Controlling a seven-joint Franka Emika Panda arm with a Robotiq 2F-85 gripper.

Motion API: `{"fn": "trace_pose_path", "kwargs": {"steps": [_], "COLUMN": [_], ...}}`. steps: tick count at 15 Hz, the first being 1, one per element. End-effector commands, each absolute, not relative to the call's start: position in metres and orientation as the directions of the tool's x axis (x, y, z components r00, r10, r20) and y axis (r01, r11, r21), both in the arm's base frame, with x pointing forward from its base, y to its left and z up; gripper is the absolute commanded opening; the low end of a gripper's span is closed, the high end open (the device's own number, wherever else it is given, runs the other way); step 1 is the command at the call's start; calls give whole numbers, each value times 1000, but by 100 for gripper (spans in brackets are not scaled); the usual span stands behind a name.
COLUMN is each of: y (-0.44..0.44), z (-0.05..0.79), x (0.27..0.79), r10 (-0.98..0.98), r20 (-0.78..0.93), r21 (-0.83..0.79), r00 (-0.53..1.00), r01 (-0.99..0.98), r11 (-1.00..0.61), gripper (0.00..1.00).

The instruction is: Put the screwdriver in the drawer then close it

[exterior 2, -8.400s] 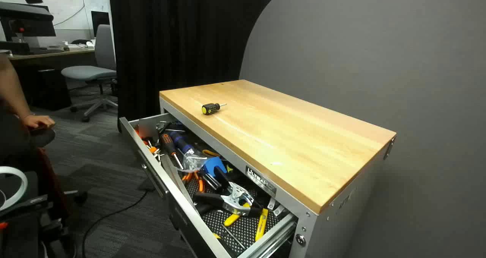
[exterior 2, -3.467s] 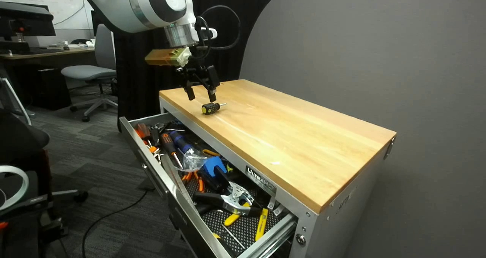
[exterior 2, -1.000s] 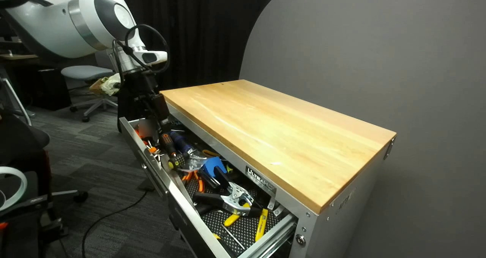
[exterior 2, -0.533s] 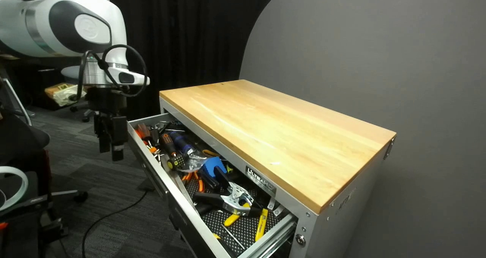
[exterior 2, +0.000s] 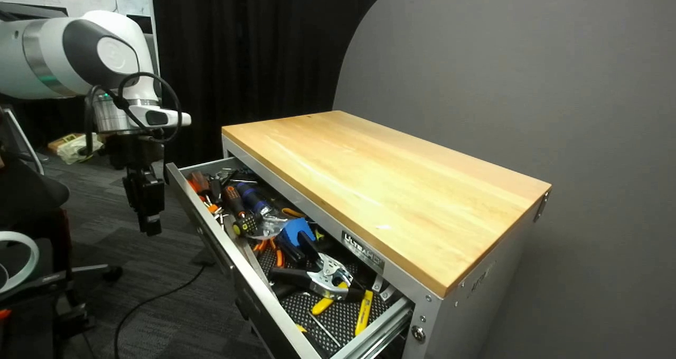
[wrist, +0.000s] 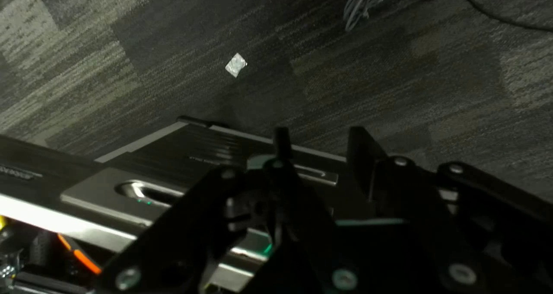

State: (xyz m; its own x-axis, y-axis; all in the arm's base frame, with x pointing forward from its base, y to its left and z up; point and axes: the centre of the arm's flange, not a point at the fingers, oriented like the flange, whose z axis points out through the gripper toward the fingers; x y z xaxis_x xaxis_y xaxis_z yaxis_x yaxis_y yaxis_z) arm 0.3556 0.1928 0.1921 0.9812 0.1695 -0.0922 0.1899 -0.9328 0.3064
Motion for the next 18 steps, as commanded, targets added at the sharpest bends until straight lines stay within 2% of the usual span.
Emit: {"fn": "trace_pose_path", "kwargs": {"steps": [1, 2, 3, 13, 18], "y": [217, 220, 225, 258, 260], "z": [171, 168, 164, 121, 127], "x": [388, 395, 405, 483, 508], "r10": [178, 186, 195, 301, 340], "r20": [29, 53, 81, 271, 335], "r21": [349, 360, 372, 472, 516], "r00": [984, 981, 977, 914, 879], "r01": [157, 155, 152, 146, 132], "r11": [-924, -920, -916, -869, -847], "gripper": [8, 1, 0, 0, 0]}}
